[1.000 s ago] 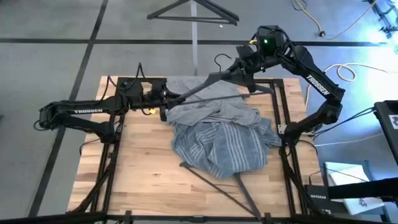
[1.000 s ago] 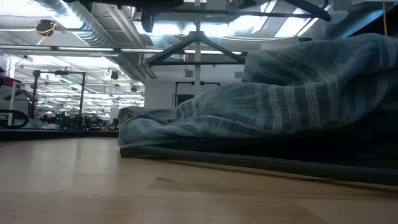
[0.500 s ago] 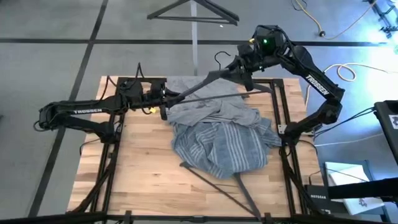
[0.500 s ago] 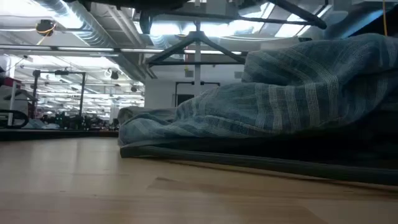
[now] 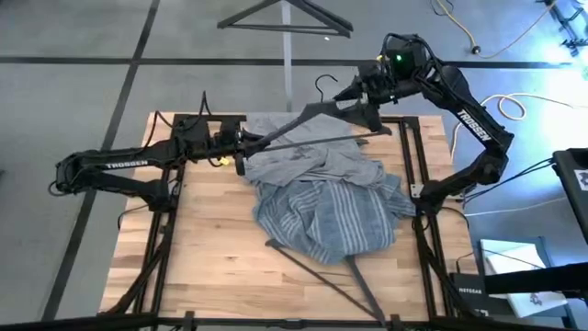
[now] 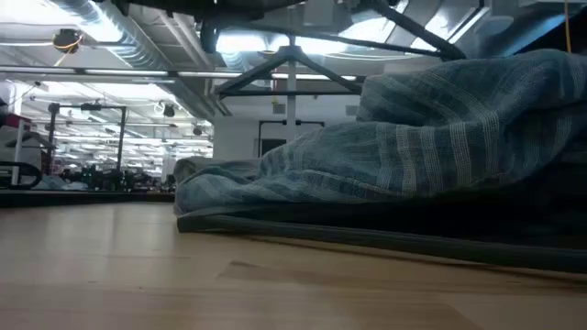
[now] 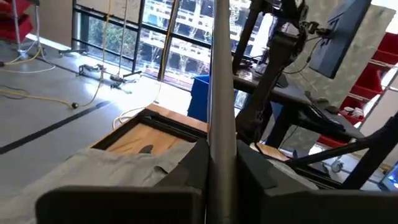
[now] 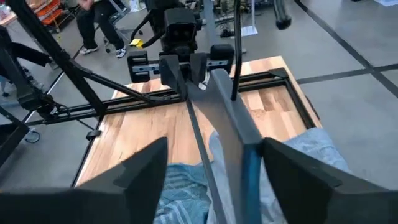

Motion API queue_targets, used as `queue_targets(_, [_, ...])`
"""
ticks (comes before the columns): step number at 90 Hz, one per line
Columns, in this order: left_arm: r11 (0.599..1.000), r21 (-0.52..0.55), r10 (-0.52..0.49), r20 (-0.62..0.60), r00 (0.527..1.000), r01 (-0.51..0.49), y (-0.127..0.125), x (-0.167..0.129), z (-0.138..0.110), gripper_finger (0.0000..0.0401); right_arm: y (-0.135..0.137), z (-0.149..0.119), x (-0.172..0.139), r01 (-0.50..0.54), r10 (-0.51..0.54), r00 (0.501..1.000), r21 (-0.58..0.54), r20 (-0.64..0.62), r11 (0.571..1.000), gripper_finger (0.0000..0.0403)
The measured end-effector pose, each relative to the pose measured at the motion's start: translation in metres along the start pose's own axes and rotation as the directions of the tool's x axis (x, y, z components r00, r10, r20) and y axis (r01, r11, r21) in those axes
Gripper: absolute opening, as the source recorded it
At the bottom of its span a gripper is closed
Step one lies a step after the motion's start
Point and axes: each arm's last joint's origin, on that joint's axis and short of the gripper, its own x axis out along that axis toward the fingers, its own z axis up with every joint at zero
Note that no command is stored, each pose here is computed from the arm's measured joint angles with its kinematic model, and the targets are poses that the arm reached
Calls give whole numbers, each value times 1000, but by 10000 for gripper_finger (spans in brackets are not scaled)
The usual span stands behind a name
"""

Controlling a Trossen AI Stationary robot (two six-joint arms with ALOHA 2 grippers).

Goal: Unhang clothes
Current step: Hang the hanger

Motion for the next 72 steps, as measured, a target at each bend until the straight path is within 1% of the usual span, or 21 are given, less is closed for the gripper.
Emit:
queue_targets(9, [1000,-2,23,10,1000,-23,3,0,1,25,-4,2,-12,131,-131,991,0,24,991,283])
queue_targets(16, [1000,-5,23,13,1000,-23,8,0,3,25,-7,1,-22,259,-260,965,14,29,966,286])
queue_targets(23, [1000,5,9,8,1000,-9,14,-1,4,25,-8,1,-32,332,-333,942,29,41,943,283])
queue_targets(33, [999,0,37,6,999,-37,31,-3,12,25,-6,1,-45,366,-368,928,44,62,929,273])
queue_targets(46, [996,34,83,-4,997,-82,55,-11,36,25,0,-1,-57,382,-385,920,44,72,923,261])
queue_targets(56, [990,80,114,-13,993,-112,72,-23,60,25,9,-2,-65,386,-386,918,17,88,922,256])
queue_targets(66, [984,107,140,14,990,-141,88,-34,90,25,14,-3,-70,384,-383,919,12,92,923,255])
queue_targets(72, [982,128,137,25,990,-139,97,-37,106,25,15,-4,-70,383,-383,920,15,83,924,254])
